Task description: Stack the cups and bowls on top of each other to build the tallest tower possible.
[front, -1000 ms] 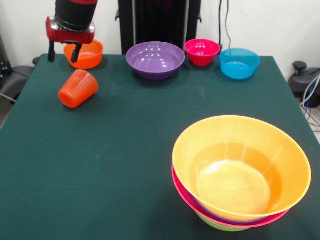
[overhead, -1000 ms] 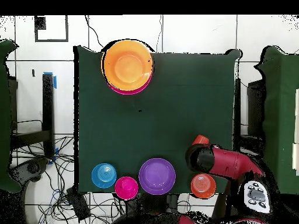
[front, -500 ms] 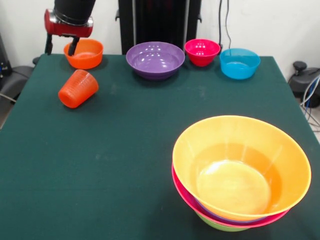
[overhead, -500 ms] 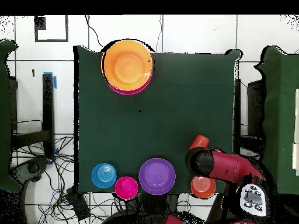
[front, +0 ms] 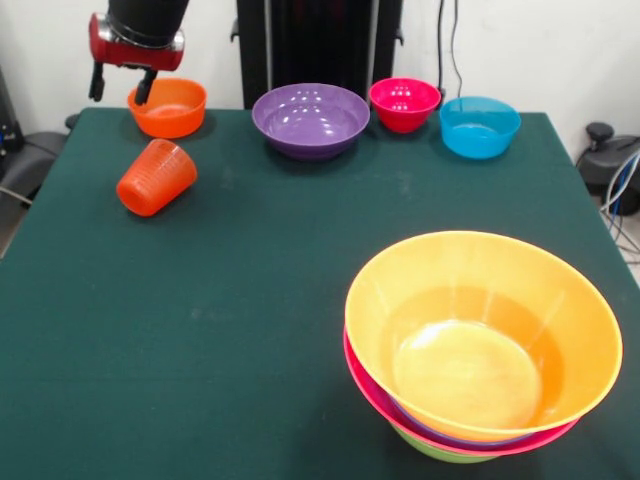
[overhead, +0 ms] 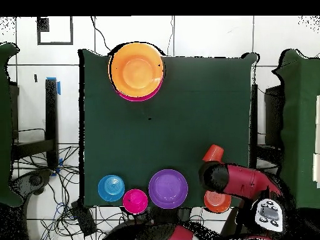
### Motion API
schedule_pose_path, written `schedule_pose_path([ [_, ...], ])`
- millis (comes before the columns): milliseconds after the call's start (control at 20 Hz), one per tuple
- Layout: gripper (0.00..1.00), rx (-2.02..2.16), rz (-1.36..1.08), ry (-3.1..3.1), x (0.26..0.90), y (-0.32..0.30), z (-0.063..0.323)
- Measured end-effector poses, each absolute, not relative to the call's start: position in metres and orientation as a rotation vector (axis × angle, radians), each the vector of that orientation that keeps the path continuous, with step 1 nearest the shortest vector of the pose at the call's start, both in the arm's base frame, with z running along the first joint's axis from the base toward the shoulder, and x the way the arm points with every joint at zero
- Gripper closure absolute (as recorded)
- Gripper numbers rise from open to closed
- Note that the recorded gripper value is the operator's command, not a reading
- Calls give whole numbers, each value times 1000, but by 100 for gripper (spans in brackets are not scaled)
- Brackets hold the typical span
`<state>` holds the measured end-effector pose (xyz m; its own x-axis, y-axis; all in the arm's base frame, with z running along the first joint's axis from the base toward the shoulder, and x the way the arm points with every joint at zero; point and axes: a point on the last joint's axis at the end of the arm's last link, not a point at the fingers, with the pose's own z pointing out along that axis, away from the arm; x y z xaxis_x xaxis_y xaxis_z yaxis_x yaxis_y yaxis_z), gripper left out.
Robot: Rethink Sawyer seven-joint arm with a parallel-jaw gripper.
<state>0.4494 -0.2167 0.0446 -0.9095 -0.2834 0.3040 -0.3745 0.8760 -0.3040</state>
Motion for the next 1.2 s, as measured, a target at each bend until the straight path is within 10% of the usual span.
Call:
schedule_pose_path([
  [1200,0,284,344,-2716,364,-216,26],
])
